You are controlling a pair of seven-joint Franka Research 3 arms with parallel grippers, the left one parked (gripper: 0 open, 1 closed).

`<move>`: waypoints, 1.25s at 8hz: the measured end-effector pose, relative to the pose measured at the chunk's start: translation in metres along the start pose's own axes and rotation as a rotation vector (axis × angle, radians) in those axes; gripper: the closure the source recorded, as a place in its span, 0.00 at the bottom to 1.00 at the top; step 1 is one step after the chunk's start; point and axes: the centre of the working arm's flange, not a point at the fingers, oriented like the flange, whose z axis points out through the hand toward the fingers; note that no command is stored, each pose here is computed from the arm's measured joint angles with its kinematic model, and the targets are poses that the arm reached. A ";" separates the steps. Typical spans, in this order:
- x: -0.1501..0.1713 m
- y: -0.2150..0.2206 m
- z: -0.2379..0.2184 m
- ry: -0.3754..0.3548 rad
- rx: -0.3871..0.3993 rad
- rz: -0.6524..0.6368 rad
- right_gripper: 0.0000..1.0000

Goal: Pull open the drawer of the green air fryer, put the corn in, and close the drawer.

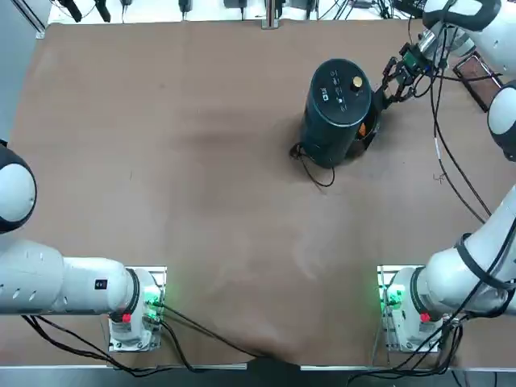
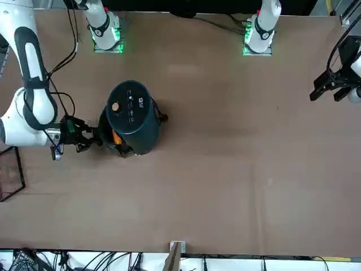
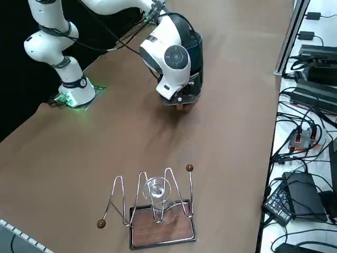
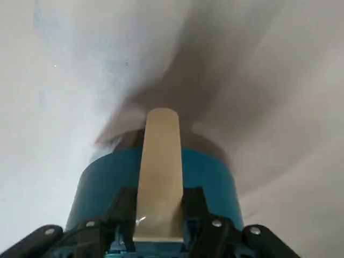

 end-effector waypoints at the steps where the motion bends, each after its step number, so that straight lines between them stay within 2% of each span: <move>1: -0.001 -0.001 0.002 -0.008 0.006 0.000 0.54; 10: -0.007 -0.009 0.021 -0.043 0.012 0.005 0.54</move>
